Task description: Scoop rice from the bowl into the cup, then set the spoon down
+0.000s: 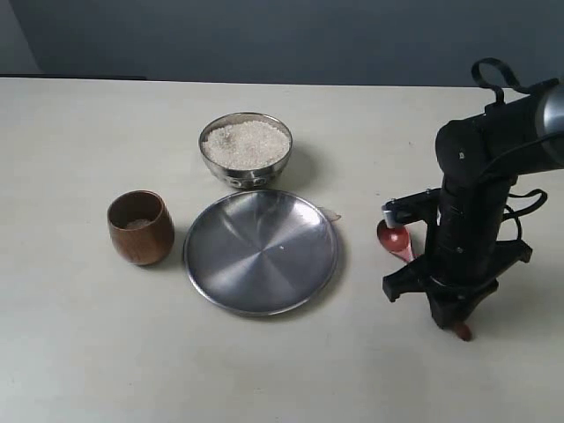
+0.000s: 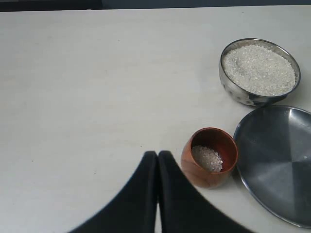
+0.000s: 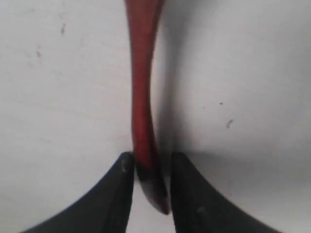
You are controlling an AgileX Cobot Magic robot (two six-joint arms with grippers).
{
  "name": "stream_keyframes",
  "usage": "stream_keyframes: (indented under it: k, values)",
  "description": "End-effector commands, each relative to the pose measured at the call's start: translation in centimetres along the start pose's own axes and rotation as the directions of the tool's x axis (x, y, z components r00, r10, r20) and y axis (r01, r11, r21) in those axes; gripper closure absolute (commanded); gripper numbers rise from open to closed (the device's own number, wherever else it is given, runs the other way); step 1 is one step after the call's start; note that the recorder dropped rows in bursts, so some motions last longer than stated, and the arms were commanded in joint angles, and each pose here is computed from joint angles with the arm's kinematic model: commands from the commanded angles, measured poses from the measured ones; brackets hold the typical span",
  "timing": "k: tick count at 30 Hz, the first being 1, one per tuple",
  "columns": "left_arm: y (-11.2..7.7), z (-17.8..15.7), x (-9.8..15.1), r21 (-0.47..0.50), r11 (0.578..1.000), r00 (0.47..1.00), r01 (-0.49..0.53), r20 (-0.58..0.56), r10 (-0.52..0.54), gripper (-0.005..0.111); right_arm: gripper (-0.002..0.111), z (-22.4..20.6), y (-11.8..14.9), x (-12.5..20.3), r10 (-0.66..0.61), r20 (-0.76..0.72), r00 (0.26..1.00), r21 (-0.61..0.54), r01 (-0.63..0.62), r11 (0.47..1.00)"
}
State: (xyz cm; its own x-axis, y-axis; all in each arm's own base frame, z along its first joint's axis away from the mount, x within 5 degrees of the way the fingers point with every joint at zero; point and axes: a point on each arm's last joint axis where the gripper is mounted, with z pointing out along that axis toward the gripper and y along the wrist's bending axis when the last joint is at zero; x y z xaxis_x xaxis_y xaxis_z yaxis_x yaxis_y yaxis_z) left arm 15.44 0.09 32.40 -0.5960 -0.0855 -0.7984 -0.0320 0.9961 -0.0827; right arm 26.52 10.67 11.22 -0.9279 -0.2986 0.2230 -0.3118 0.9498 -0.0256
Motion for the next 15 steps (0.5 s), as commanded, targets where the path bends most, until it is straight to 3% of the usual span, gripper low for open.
stream_keyframes:
  k: [1,7,15]
  values:
    - [0.0,0.1,0.0,-0.003,1.000,1.000,0.000,0.000,0.000,0.106,0.078,0.5,-0.3,0.2,0.020,-0.023,1.000,0.019,-0.019,1.000]
    - [0.0,0.1,0.0,-0.003,1.000,1.000,0.000,0.000,0.000,0.106,0.078,-1.2,-0.4,0.7,0.015,0.040,0.999,0.020,-0.016,1.000]
    - [0.0,0.1,0.0,-0.003,1.000,1.000,0.000,0.000,0.000,0.106,0.078,-1.1,-0.6,3.2,0.047,0.255,0.966,-0.013,-0.045,0.999]
